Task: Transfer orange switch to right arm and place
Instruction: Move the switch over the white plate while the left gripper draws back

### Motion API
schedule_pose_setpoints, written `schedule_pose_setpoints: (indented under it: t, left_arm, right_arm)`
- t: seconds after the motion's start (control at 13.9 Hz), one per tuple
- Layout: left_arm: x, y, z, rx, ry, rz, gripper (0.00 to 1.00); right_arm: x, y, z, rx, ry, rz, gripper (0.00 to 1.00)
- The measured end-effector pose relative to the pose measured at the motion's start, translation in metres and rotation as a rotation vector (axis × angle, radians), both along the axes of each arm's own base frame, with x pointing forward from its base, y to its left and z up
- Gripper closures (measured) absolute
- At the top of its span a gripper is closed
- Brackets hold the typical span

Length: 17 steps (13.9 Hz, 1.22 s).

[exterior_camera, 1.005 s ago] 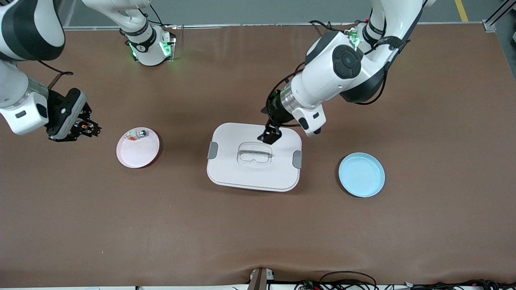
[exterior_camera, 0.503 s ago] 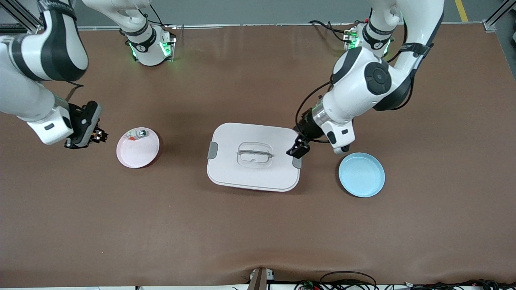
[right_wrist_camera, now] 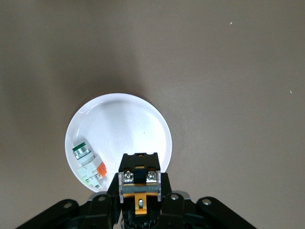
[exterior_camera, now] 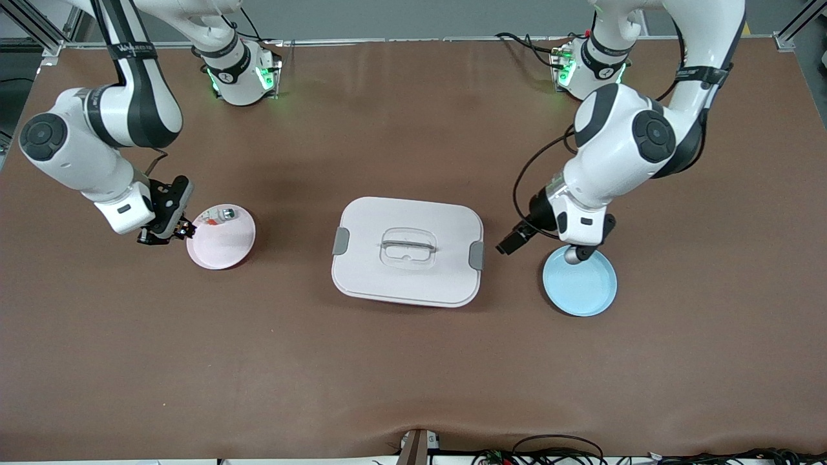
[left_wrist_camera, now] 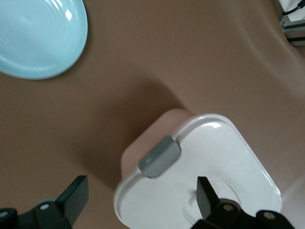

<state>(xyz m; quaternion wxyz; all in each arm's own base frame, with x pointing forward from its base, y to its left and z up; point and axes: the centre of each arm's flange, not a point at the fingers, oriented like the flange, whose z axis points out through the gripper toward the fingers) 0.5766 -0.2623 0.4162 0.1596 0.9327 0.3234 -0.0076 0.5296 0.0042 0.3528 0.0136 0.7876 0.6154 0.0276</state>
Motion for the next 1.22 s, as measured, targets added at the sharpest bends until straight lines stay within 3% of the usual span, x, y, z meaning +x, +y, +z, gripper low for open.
schedule_pose_setpoints:
  t: [0.29,0.86,1.22]
  left_arm:
    - [0.004,0.037,-0.009,0.179,-0.102,-0.252,0.00]
    - [0.030,0.129,-0.009,0.309,-0.200,-0.629,0.00]
    - [0.045,0.170,0.007,0.361,-0.241,-0.646,0.00]
  right_arm:
    - [-0.007,0.001,-0.027,-0.001,-0.018,0.005,0.66]
    - [-0.013,0.001,-0.109,-0.002,-0.070,0.004,0.66]
    - [-0.019,0.008,-0.149,0.000,-0.068,0.017,0.66]
